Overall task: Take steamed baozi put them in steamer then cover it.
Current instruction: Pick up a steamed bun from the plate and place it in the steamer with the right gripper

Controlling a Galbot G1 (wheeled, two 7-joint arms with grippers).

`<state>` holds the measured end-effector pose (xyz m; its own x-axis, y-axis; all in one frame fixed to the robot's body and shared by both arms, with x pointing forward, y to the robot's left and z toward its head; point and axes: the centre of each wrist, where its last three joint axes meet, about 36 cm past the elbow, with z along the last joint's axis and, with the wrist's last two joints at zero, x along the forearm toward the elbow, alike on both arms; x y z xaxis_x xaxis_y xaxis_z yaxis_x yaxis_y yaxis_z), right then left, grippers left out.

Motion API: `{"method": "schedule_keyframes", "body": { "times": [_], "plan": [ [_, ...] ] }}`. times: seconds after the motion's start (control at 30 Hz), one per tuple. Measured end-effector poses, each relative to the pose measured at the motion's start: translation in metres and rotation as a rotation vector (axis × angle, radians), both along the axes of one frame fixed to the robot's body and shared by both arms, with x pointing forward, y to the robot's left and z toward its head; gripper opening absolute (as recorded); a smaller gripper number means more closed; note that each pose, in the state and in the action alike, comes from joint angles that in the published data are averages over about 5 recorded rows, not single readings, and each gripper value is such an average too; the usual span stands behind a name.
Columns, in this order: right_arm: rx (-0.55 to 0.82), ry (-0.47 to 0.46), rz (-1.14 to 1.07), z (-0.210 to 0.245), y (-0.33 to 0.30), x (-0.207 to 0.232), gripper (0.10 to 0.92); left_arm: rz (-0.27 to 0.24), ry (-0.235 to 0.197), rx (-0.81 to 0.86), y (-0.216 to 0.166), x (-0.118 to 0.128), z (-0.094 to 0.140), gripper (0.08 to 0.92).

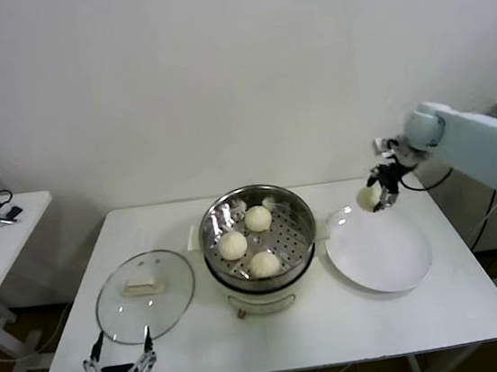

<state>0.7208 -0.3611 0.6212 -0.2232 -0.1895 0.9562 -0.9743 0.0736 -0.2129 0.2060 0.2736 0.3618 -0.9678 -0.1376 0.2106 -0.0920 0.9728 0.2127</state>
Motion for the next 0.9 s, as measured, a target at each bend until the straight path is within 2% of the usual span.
{"method": "schedule_keyframes", "body": {
  "times": [0.2, 0.37, 0.57, 0.9],
  "plan": [
    [0.047, -0.024, 0.044, 0.054, 0.051, 0.005, 0.721, -0.017, 0.000, -0.010, -0.002, 0.002, -0.004, 0.823],
    [0.073, -0.011, 0.083, 0.076, 0.098, 0.003, 0.721, -0.025, 0.000, -0.017, -0.005, 0.002, -0.004, 0.823],
    [0.073, 0.031, 0.127, 0.073, 0.149, -0.005, 0.721, -0.031, -0.002, -0.025, -0.006, 0.003, -0.004, 0.823],
    [0.032, 0.086, 0.185, 0.044, 0.210, -0.015, 0.721, -0.038, -0.005, -0.019, -0.003, 0.006, -0.005, 0.823]
  ]
}}
